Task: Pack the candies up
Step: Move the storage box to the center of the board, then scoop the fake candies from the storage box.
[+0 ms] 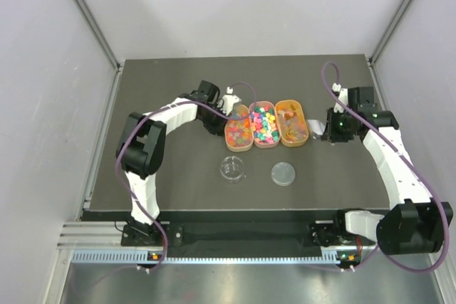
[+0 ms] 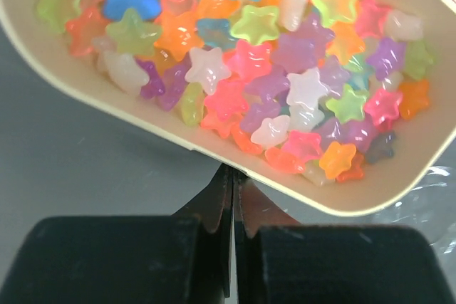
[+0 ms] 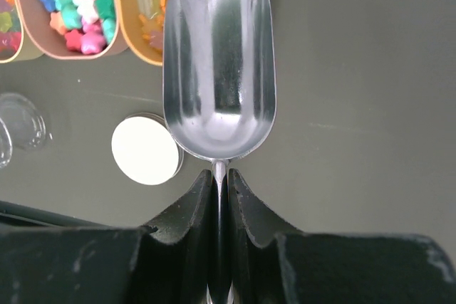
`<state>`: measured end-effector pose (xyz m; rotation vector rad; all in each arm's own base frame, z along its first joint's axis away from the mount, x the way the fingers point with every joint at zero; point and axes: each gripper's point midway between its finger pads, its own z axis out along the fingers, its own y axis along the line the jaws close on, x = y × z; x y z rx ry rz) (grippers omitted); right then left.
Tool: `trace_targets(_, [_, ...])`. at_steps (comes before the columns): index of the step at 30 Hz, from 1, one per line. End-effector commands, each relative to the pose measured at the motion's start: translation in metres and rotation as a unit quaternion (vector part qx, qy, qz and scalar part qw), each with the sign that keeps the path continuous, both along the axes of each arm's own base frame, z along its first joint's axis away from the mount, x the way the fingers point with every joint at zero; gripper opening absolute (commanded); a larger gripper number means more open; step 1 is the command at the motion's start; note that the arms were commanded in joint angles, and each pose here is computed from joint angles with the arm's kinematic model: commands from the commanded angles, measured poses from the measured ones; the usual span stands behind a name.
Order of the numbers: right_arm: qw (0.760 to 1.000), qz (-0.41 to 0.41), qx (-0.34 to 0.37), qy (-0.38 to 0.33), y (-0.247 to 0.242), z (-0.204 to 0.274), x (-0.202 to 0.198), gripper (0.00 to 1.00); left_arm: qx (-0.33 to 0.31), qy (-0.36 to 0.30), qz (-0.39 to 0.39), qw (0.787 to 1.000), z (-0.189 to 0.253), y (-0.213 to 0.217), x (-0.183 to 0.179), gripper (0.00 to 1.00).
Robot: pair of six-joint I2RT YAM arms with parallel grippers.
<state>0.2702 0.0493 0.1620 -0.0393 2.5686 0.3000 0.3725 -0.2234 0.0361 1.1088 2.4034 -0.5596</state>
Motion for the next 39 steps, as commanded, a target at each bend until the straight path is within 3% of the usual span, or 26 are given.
trace_targets(1, [1.000,0.000,-0.009,-0.018,-0.006,0.001,-0.004,0.00,-0.051,-0.005,-0.050,0.997,0.020,-0.051,0.000,0.00])
trace_targets(7, [1.000,0.015,-0.021,-0.018,-0.009,-0.001,-0.006,0.00,-0.063,-0.012,-0.078,0.995,0.023,-0.088,0.006,0.00])
trace_targets(15, [0.993,0.025,-0.095,-0.066,-0.032,0.035,0.025,0.00,-0.070,-0.030,-0.078,0.994,0.029,-0.095,0.013,0.00])
trace_targets(23, [0.992,0.054,-0.108,-0.037,-0.033,0.032,0.037,0.00,-0.086,-0.046,-0.094,0.991,0.037,-0.119,0.017,0.00])
trace_targets(29, [0.988,0.089,-0.121,-0.028,-0.033,0.043,0.060,0.00,-0.030,-0.051,-0.076,0.995,0.050,-0.083,0.016,0.01])
trace_targets(32, [0.986,0.095,-0.132,-0.025,-0.036,0.049,0.067,0.00,-0.029,-0.101,-0.048,0.993,0.080,-0.051,0.028,0.23])
trace_targets(34, [0.986,0.099,-0.136,-0.011,-0.038,0.044,0.066,0.00,-0.043,-0.168,-0.033,0.984,0.115,-0.037,0.045,0.30])
trace_targets(35, [0.986,0.102,-0.135,0.001,-0.037,0.041,0.061,0.00,-0.052,-0.223,-0.026,0.973,0.130,-0.038,0.062,0.42])
trace_targets(39, [0.989,0.101,-0.107,0.030,-0.029,0.026,0.047,0.00,-0.092,-0.335,-0.017,0.937,0.170,-0.057,0.106,0.54])
